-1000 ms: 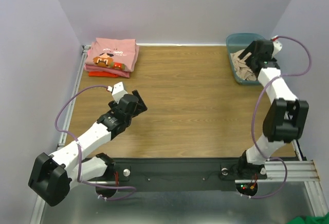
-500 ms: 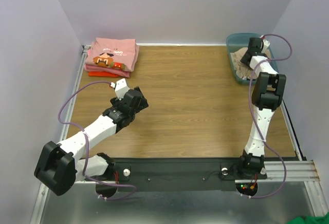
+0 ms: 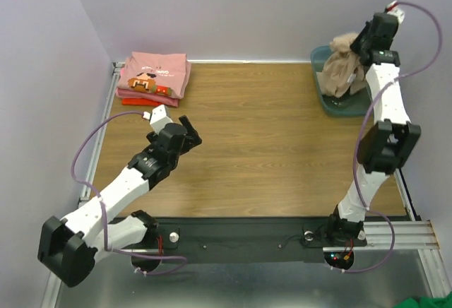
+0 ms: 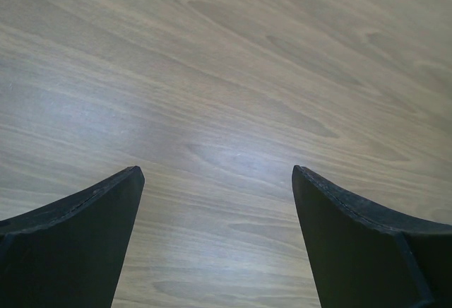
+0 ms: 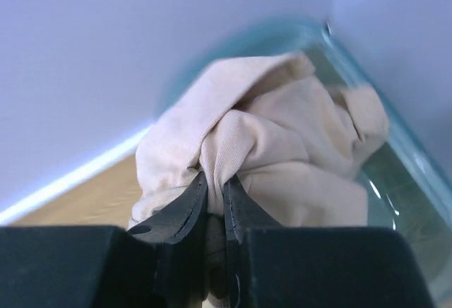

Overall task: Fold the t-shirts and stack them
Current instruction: Grab the tshirt from the pile, then move the tshirt to the center of the board

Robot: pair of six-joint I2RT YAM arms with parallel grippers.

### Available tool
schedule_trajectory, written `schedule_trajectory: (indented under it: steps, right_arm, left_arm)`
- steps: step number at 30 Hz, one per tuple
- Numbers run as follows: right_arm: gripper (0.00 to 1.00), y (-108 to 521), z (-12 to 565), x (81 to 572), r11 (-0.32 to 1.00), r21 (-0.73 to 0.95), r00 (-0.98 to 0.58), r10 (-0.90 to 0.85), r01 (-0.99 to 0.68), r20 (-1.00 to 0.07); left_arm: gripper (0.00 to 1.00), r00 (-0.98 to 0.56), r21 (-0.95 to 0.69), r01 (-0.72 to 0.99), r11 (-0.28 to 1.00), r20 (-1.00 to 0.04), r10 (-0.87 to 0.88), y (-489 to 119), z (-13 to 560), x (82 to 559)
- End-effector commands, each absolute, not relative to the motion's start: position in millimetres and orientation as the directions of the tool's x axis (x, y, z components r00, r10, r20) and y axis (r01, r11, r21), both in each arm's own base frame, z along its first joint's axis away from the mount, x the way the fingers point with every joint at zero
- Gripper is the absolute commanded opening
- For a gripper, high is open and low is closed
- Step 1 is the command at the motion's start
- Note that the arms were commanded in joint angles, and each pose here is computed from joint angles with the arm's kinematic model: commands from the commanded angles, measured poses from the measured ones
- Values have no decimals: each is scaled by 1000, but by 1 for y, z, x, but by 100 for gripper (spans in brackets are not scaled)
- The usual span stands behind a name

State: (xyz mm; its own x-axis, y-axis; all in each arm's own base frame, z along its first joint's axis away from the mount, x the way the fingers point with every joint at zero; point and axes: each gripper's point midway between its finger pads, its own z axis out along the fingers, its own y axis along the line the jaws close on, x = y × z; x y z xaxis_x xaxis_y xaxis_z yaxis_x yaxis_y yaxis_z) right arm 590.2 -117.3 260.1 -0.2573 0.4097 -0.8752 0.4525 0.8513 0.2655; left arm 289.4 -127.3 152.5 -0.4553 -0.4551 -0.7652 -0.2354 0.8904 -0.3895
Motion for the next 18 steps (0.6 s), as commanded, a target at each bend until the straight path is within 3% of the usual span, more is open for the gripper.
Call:
schedule_trajectory:
  steps: [1,5,6,8,12,15,16,17,18]
  right_arm:
    - [8,-19,439,533,942,329,-40,332,63,-942]
    - [7,83,486,478,961,253,7,255,-115,-967]
    - [7,128,495,461,930,250,-13,256,-269,-966]
    - [9,162,515,432,858,293,-37,307,-422,-951]
    - [10,205,524,385,728,311,-104,316,-611,-943]
    - [14,193,494,368,749,366,-166,332,-552,-929]
    - [25,165,482,376,823,399,-136,378,-405,-916]
    - [31,150,428,382,856,443,-207,397,-268,-894]
    - [47,113,424,372,884,457,-122,445,-102,-887]
  left_arm:
    - [98,-412,-458,-176,871,-770,-488,-127,174,281]
    - [98,-370,-511,-138,848,-768,-523,-121,191,270]
    - [99,-374,-514,-147,845,-763,-528,-119,189,266]
    - [98,-361,-533,-152,833,-754,-548,-114,194,260]
    - [98,-349,-560,-173,810,-734,-582,-105,198,248]
    - [98,-329,-581,-202,788,-717,-614,-96,201,239]
    - [98,-313,-584,-225,780,-714,-626,-91,201,237]
    - [99,-299,-603,-233,763,-702,-646,-88,204,235]
    - [98,-297,-598,-254,760,-699,-650,-84,202,232]
